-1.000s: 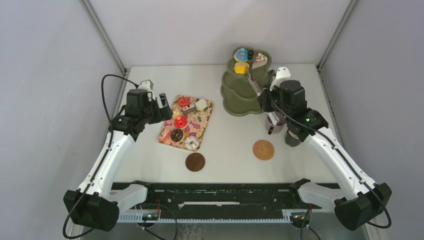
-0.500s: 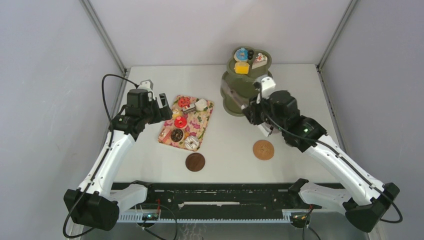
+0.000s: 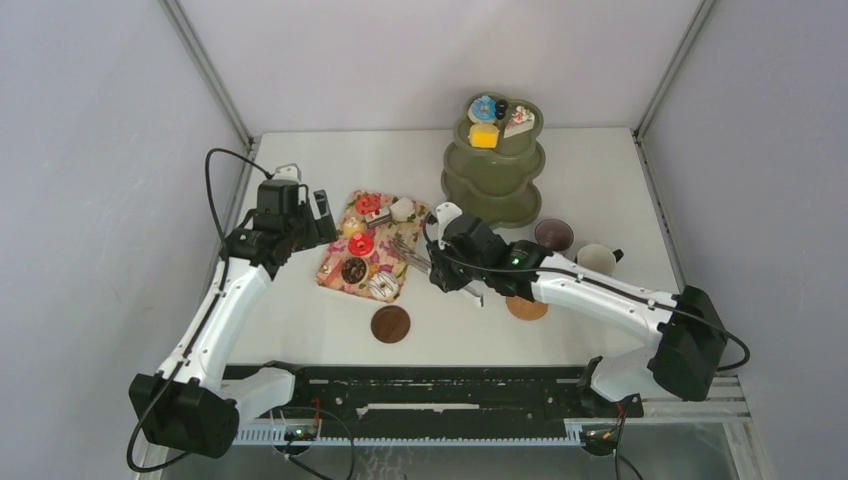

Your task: Serve the afternoon tea

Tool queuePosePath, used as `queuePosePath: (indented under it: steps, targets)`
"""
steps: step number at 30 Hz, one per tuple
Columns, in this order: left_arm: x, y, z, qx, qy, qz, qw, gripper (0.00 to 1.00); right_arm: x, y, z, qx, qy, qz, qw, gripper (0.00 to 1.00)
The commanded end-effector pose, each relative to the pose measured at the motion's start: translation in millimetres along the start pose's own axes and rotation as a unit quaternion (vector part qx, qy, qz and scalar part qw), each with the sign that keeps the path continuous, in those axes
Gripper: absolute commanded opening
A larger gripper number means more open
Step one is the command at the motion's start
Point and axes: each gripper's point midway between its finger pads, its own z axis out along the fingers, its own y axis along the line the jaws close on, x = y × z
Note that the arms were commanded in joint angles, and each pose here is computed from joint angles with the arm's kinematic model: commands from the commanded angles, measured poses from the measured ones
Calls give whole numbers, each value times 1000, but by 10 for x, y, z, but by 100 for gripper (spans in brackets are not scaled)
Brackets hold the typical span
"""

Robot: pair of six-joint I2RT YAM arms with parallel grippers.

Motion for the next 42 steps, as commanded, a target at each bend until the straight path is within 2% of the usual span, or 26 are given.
queuePosePath:
  steps: [1,5,13,27,42]
  targets:
    - [-165,50,-60,-21,-21,-15,999,89,-384,78,47,7,-62,51,997,35]
    - [-173,54,-52,-22,-21,-15,999,89,-347,142,164,-4,-45,66,997,39]
    - [-159,62,-59,-22,-21,-14,999,89,-385,306,313,-38,-34,94,994,41]
    - [-152,58,-55,-21,-20,-14,999,89,-620,301,601,-82,-36,204,975,46]
    - [-123,98,-57,-26,-20,-6,999,89,-690,292,876,-78,-28,232,969,50]
